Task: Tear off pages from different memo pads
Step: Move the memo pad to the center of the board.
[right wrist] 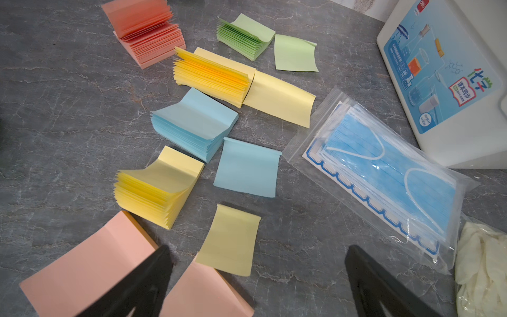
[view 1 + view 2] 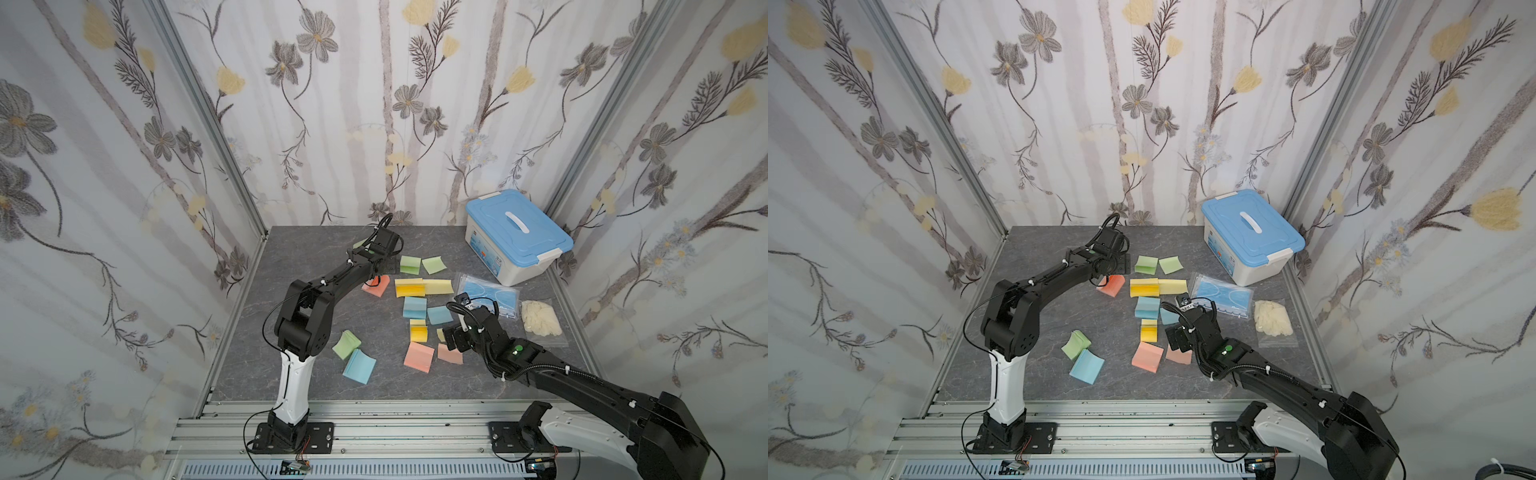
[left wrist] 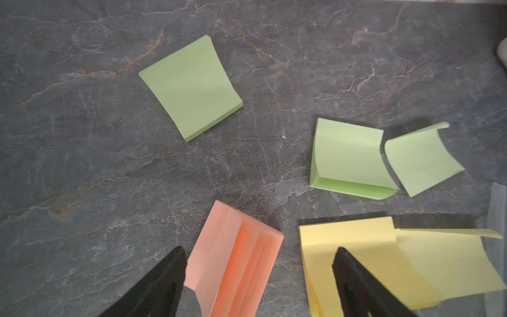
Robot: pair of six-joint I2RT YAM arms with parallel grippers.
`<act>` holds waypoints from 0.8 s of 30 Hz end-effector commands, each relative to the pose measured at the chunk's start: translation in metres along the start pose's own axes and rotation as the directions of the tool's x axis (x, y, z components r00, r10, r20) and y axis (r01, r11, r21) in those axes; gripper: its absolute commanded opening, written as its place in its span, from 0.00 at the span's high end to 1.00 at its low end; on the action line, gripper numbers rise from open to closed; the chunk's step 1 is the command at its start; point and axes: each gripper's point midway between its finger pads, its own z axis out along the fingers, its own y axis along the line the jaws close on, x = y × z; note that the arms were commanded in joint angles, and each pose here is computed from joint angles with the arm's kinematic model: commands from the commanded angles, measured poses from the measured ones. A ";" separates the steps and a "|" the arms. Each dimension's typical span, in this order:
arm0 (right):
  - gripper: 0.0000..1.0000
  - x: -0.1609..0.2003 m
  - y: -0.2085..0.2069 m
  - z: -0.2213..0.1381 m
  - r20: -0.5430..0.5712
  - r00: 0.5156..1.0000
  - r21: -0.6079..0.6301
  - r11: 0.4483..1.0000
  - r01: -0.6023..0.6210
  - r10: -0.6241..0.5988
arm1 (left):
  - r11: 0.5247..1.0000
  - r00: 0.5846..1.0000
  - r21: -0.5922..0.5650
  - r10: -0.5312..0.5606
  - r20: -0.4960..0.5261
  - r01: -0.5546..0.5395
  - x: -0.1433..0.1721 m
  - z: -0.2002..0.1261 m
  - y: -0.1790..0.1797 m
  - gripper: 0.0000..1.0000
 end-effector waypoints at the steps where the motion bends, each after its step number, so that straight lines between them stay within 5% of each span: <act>1: 0.00 -0.004 0.004 0.001 0.006 1.000 -0.018 1.000 -0.016 0.016 | 0.995 0.993 -0.036 0.089 -0.079 -0.092 0.009 0.015 0.009 0.13; 12: 0.00 0.001 0.011 0.012 -0.042 0.999 -0.029 1.000 0.005 -0.006 | 0.997 0.978 -0.031 0.060 -0.201 -0.068 0.054 0.046 0.027 0.21; 24: 0.00 0.005 0.018 0.016 -0.071 0.997 -0.051 0.999 0.017 -0.021 | 0.995 0.973 0.084 -0.041 -0.228 0.062 0.121 0.001 0.039 0.29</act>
